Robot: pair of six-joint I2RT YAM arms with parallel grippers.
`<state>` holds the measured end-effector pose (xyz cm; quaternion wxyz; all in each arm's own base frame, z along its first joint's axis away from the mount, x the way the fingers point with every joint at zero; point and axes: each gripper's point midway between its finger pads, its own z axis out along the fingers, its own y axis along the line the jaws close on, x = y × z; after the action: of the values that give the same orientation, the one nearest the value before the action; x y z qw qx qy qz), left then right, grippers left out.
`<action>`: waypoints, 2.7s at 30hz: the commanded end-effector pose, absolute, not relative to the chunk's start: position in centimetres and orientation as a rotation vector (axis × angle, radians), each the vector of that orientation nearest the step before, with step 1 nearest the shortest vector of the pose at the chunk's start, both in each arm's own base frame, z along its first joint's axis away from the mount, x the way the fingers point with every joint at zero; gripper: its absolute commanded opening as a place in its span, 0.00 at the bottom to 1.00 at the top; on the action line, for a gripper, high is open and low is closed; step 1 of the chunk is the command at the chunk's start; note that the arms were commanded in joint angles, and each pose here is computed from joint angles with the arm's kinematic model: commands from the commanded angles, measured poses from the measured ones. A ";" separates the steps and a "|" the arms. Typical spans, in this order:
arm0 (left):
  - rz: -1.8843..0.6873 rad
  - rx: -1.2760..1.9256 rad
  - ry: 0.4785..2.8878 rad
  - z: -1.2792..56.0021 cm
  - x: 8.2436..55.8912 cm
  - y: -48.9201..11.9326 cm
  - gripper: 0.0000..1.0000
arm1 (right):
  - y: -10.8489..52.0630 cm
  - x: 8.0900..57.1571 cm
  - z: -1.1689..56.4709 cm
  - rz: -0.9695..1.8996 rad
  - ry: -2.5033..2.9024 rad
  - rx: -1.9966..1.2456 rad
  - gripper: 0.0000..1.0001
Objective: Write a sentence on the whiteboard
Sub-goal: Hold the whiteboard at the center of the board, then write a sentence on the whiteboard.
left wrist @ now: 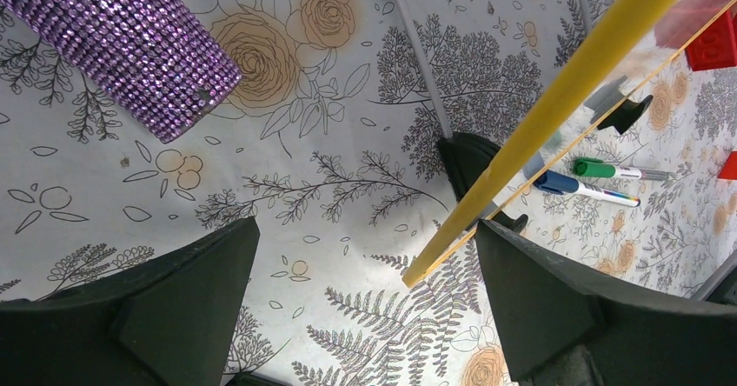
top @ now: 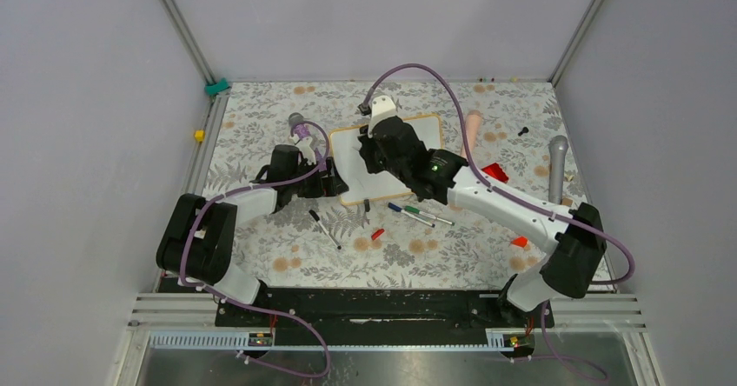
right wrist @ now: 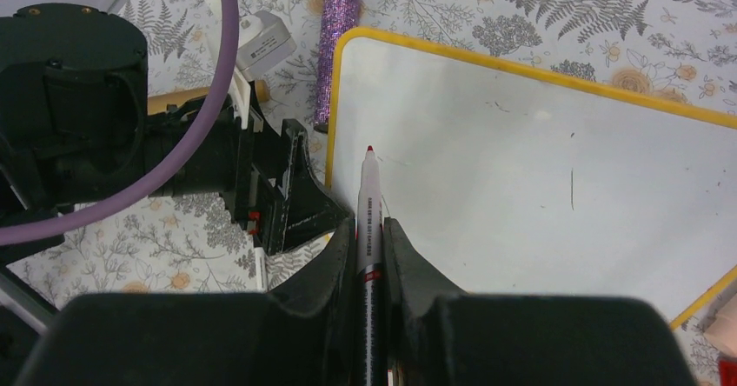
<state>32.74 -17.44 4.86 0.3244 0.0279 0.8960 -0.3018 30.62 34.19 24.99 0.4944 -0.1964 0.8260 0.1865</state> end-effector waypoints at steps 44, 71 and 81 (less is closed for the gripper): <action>-0.857 0.114 2.281 6.5 33.8 -18.4 0.99 | 39.0 37.3 23.4 0.273 1.896 -0.532 0.00; -0.860 0.116 2.278 6.6 33.8 -18.4 0.99 | 38.1 36.4 21.7 0.256 1.950 -0.538 0.00; -0.862 0.117 2.276 6.7 33.8 -18.4 0.99 | 37.6 36.0 21.3 0.258 1.967 -0.537 0.00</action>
<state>32.42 -17.92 4.95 0.3171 0.0350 0.8931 -0.3172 36.15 38.33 18.94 0.4991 -0.2427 0.8255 0.1023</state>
